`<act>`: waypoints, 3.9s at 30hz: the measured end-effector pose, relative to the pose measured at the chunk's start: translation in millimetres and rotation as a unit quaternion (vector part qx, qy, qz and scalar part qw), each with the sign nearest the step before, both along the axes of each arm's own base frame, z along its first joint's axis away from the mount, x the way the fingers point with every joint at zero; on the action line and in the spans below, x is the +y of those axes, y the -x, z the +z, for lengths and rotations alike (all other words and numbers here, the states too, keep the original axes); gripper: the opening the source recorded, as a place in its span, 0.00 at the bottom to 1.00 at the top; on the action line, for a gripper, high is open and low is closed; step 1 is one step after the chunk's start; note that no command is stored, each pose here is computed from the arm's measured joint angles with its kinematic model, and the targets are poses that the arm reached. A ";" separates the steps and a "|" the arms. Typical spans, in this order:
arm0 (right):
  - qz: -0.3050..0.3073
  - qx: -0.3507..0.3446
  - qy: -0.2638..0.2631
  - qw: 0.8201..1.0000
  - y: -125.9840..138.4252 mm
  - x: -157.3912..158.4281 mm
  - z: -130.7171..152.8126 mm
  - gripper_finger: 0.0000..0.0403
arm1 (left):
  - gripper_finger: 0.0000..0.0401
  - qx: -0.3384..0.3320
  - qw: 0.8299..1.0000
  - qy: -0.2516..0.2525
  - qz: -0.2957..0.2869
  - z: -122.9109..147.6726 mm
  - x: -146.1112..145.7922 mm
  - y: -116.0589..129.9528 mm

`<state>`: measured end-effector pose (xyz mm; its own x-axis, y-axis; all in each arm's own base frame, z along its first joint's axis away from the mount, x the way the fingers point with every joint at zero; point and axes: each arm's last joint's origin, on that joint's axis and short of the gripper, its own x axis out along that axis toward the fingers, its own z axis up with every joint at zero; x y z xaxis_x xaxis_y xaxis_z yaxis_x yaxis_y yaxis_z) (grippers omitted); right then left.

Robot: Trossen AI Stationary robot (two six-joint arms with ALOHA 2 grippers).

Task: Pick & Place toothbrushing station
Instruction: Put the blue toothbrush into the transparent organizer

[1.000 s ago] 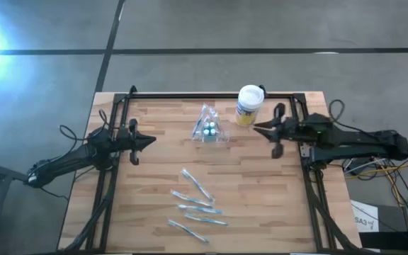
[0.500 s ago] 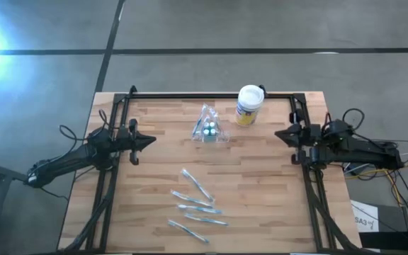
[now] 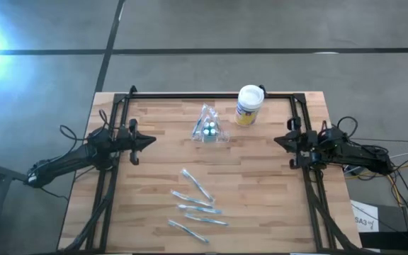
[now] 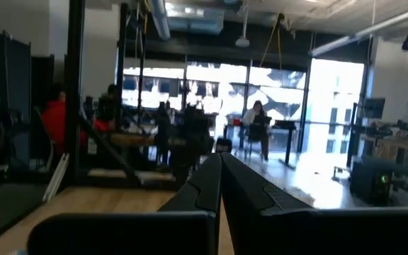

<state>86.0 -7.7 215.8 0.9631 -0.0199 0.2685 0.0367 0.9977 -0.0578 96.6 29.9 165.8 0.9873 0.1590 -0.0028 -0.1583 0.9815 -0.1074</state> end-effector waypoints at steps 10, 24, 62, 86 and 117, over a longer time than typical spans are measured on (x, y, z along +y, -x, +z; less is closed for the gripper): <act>0.002 0.030 -0.008 0.999 -6.4 -0.7 -18.3 0.02 | 0.02 0.004 1.000 -0.001 0.007 -0.8 0.5 -0.2; -0.022 0.043 -0.023 0.999 -8.7 -2.6 -26.2 0.02 | 0.04 0.011 1.000 0.002 0.007 -2.0 0.5 -0.3; -0.140 0.450 -0.194 0.861 -209.7 30.0 62.3 0.02 | 0.06 0.012 1.000 -0.008 -0.002 -2.0 0.1 -0.4; -0.078 0.640 -0.208 0.736 -361.9 86.5 -25.0 0.53 | 0.06 0.012 1.000 -0.008 -0.002 -2.1 0.0 -0.4; -0.089 0.653 -0.222 0.718 -366.0 90.7 -82.0 0.51 | 0.06 0.015 1.000 -0.002 -0.002 -2.7 0.2 -0.9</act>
